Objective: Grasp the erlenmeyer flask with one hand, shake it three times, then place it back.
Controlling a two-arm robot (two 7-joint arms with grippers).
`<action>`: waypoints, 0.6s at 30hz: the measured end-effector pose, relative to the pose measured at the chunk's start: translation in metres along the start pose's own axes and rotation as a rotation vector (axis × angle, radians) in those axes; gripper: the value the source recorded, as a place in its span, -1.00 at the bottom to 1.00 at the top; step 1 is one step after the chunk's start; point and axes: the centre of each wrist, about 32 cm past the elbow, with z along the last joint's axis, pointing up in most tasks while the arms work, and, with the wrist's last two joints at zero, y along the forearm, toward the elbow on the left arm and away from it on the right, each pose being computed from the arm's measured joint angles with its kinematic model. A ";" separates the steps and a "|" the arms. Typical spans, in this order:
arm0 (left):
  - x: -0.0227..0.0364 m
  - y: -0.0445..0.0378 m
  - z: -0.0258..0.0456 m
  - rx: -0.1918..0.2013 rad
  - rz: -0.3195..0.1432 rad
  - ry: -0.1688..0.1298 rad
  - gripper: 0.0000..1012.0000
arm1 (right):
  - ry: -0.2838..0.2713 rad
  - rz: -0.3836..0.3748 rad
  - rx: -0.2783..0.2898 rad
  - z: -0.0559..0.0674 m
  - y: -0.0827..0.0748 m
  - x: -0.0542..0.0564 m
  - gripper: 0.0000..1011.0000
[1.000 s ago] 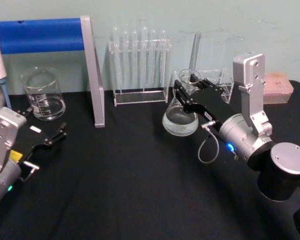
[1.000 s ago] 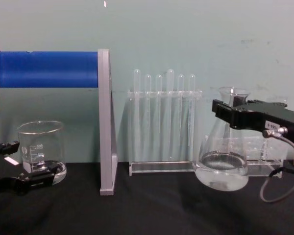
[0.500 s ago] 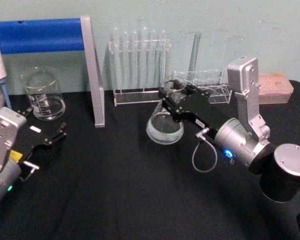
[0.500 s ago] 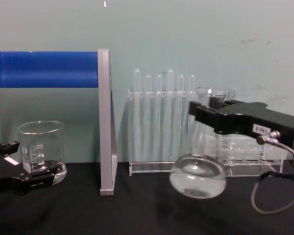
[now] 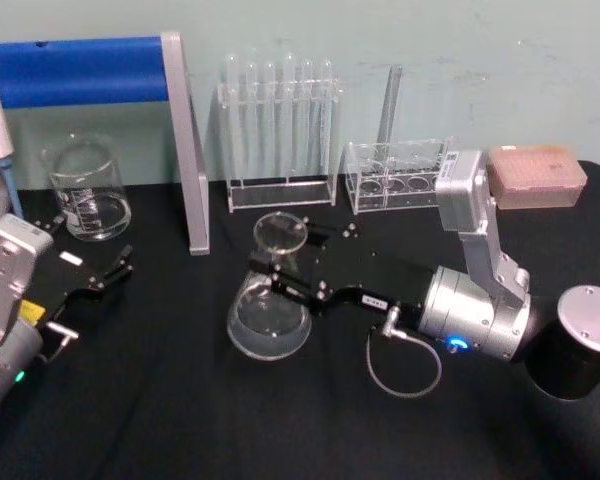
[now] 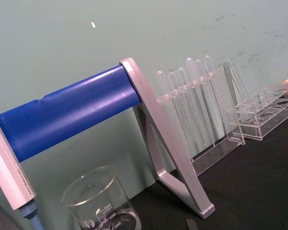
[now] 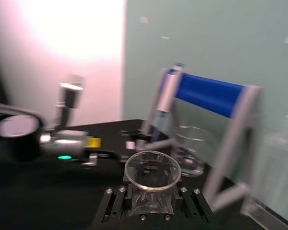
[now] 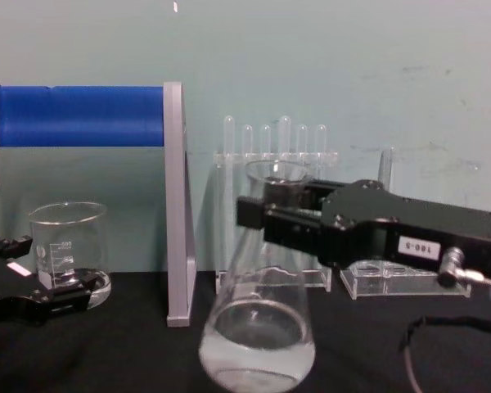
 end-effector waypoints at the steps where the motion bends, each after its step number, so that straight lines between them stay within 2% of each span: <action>1: 0.0000 0.0000 0.0000 0.000 0.000 0.000 0.98 | 0.000 0.022 0.002 0.000 0.000 0.000 -0.11; 5: 0.0000 0.0000 0.0000 0.000 0.000 0.000 0.98 | -0.008 0.151 0.013 0.000 -0.001 0.002 -0.11; 11: 0.0000 0.0000 0.0000 0.000 0.000 0.000 0.98 | -0.017 0.284 0.023 0.000 -0.002 0.005 -0.11; 18: 0.0000 0.0000 0.0000 0.000 0.000 0.000 0.98 | -0.019 0.358 0.023 0.001 -0.001 0.006 -0.11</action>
